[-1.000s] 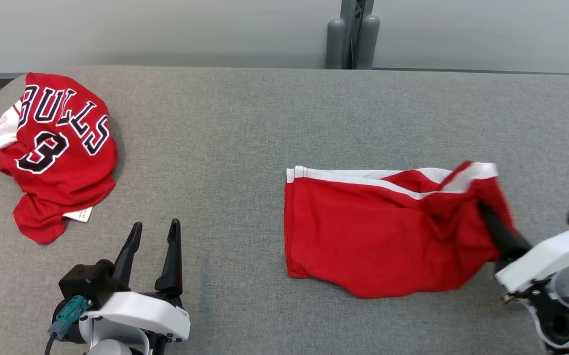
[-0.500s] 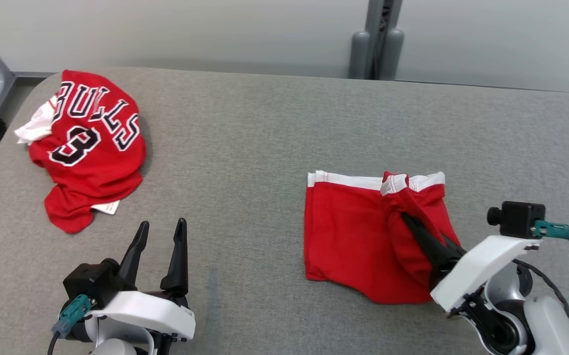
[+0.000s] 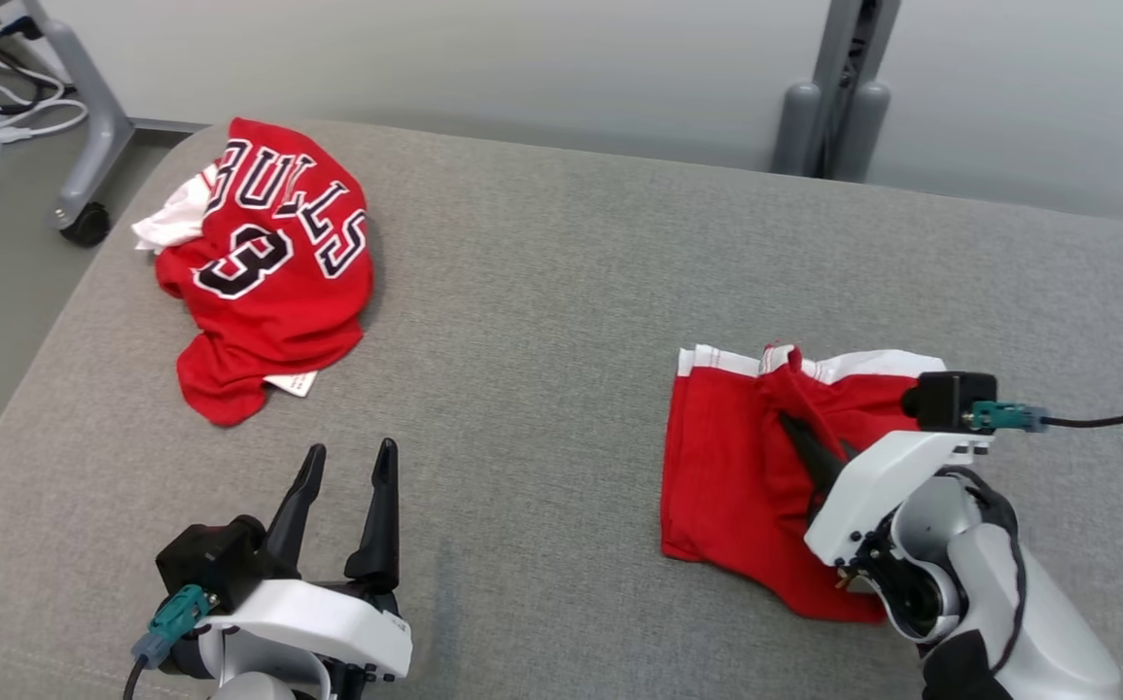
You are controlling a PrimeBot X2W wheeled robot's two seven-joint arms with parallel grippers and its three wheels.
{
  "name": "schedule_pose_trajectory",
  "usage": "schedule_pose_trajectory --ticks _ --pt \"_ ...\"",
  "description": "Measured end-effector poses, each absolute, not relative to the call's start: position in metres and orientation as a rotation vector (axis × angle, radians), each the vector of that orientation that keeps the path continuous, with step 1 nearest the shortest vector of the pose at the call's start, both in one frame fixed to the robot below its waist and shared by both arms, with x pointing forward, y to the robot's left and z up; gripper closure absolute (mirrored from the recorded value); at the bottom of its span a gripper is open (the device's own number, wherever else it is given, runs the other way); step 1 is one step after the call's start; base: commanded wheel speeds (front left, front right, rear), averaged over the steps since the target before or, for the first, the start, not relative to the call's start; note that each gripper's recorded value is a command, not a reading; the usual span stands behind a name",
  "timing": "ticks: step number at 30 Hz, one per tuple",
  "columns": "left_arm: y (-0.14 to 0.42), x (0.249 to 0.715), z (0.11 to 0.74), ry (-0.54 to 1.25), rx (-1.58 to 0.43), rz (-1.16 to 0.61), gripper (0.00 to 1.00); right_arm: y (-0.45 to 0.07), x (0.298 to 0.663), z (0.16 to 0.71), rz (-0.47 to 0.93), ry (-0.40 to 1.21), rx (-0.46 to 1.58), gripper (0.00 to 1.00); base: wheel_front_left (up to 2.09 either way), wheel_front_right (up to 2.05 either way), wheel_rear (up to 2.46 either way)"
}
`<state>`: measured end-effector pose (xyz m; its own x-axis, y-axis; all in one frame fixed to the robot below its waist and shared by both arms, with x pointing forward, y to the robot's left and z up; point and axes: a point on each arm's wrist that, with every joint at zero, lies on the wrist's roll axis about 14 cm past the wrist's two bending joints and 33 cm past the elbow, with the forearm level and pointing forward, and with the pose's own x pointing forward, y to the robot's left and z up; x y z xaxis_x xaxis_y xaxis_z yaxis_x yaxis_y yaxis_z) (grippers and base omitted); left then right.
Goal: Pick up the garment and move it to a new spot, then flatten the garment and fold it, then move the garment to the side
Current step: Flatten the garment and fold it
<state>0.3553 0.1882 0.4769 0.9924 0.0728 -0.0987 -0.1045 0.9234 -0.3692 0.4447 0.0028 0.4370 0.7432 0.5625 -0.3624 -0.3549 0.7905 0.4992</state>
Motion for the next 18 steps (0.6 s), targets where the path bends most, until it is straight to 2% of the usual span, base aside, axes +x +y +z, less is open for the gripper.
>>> schedule_pose_trajectory --ticks 5,6,8,10,18 --pt "0.192 0.349 0.479 0.074 -0.393 0.109 0.00 0.016 0.441 0.422 0.544 0.575 0.346 1.00 0.00 0.00 0.00" --pt "0.192 0.348 0.479 0.072 -0.395 0.110 0.00 0.018 0.440 0.420 0.548 0.582 0.332 0.92 0.00 0.00 0.00" --pt "0.193 0.346 0.480 0.067 -0.397 0.113 0.00 0.022 0.441 0.421 0.554 0.579 0.325 0.58 0.00 0.00 0.00" --pt "0.194 0.345 0.481 0.062 -0.398 0.117 0.00 0.026 0.441 0.423 0.563 0.574 0.323 0.00 0.00 0.00 0.00" --pt "0.190 0.341 0.485 0.050 -0.399 0.102 0.00 0.040 0.442 0.446 0.608 0.520 0.327 0.00 0.00 0.00 0.00"
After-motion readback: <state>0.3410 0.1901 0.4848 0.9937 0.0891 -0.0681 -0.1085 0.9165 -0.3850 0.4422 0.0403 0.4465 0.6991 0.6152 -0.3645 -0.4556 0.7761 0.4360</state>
